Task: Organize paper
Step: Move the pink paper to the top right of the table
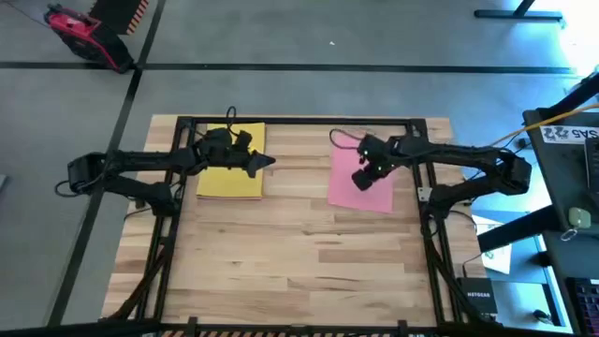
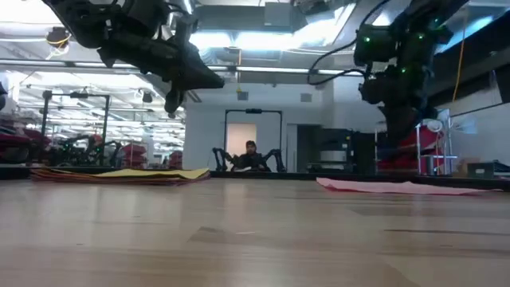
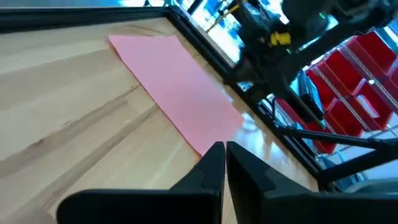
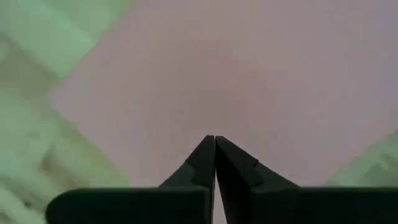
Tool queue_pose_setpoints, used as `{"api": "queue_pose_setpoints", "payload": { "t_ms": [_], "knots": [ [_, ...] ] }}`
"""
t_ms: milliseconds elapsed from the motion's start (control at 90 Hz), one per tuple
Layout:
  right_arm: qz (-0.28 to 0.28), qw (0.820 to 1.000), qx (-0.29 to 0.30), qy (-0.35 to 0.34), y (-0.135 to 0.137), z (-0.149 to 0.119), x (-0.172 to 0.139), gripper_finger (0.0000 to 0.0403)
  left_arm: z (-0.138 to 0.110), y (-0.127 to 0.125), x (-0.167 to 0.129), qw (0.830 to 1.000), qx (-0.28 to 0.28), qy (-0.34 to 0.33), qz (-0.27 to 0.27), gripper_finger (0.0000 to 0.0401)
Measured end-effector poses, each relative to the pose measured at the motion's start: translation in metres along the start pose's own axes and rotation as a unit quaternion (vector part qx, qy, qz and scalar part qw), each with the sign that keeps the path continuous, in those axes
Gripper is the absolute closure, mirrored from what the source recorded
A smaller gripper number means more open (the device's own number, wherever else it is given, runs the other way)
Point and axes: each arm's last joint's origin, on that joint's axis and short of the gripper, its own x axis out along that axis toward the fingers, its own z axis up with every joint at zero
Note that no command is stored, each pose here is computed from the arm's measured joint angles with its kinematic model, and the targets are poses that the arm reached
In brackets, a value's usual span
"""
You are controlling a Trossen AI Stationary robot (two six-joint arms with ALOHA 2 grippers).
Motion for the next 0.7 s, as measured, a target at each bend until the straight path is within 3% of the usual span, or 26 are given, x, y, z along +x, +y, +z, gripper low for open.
{"api": "queue_pose_setpoints", "payload": {
  "t_ms": [333, 700],
  "knots": [
    [0.032, 0.999, 0.037, -0.01, 0.026, -0.032, 0.023, 0.0403, 0.001, 0.005, -0.001, 1.0, -0.001, 0.0, 0.016, 0.0401],
    [0.023, 0.994, 0.084, 0.062, 0.01, -0.071, 0.058, 0.0403, 0.001, 0.005, -0.001, 1.0, 0.005, 0.002, 0.017, 0.0401]
  ]
}}
